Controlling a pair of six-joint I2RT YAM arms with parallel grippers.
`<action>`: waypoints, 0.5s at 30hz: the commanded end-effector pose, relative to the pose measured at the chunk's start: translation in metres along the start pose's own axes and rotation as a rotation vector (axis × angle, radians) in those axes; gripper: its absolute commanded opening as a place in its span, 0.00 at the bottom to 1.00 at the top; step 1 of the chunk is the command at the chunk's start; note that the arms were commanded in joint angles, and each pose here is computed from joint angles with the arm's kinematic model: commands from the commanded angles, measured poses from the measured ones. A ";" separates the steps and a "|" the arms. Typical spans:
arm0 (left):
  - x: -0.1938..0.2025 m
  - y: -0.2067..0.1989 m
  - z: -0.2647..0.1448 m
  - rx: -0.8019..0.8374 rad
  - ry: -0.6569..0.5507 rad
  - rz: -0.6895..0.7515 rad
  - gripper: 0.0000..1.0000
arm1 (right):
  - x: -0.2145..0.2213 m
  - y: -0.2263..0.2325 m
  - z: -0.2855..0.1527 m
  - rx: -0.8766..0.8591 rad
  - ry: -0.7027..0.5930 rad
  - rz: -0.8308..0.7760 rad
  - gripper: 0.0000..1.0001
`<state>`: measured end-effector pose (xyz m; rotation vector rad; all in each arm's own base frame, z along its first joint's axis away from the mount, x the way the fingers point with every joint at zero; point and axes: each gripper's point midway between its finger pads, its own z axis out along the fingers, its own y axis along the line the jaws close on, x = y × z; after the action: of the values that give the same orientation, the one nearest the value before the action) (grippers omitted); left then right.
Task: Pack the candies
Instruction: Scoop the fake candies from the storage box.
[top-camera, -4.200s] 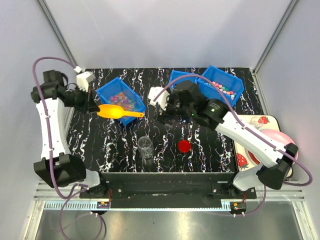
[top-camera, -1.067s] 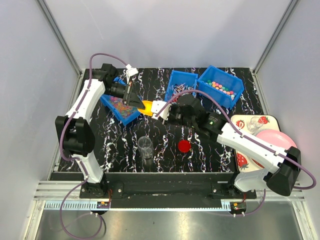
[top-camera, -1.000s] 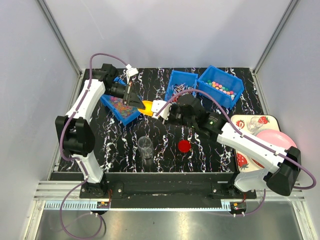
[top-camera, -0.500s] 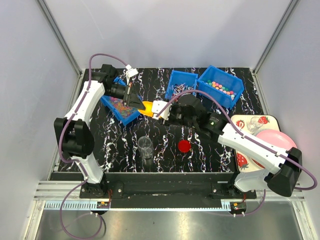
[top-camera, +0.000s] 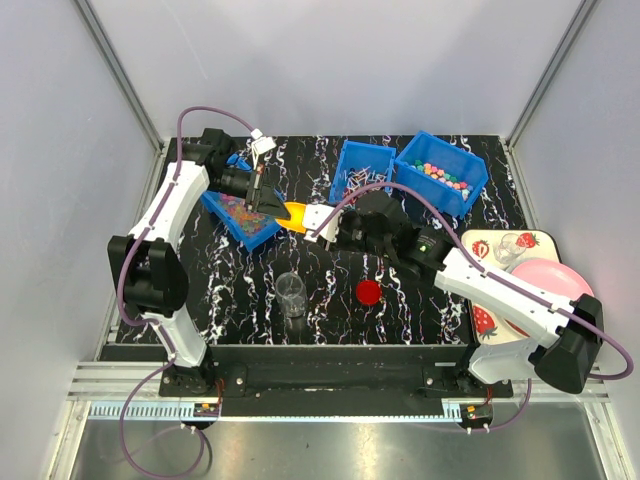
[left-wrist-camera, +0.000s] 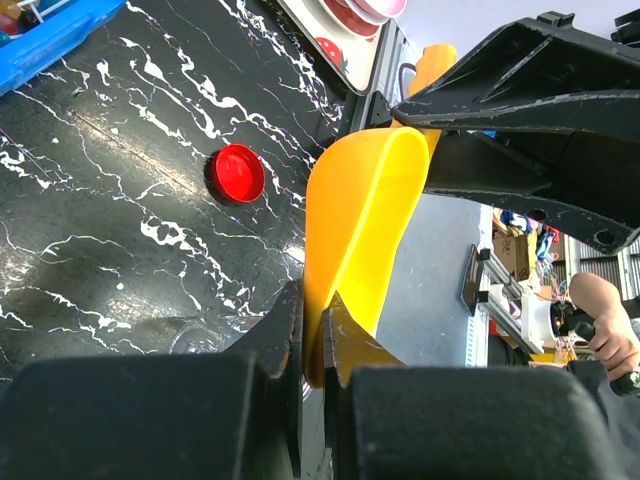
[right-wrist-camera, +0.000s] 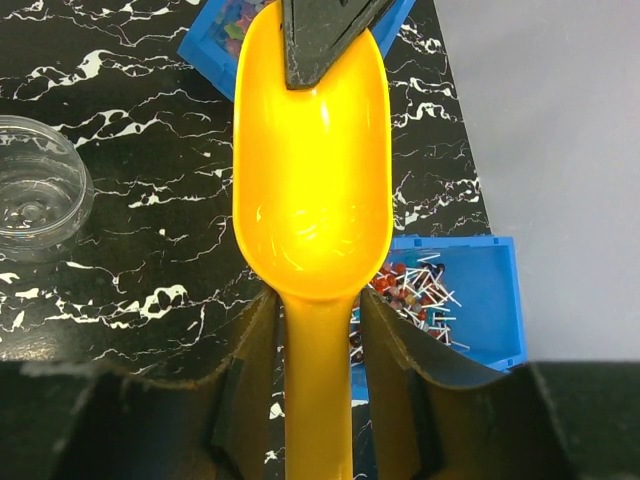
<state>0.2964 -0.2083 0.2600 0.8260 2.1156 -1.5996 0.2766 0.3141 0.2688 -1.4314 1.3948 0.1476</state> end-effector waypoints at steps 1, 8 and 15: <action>-0.005 -0.028 -0.004 0.049 -0.030 0.069 0.00 | -0.013 -0.011 -0.001 0.046 -0.040 -0.014 0.42; -0.004 -0.031 -0.005 0.052 -0.028 0.089 0.00 | -0.010 -0.005 0.007 0.015 -0.022 -0.012 0.44; 0.000 -0.038 -0.004 0.052 -0.013 0.110 0.00 | -0.013 -0.008 0.007 0.013 -0.017 -0.002 0.42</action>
<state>0.2897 -0.2077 0.2631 0.8655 2.0931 -1.5877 0.2790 0.3179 0.2508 -1.4682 1.4287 0.1438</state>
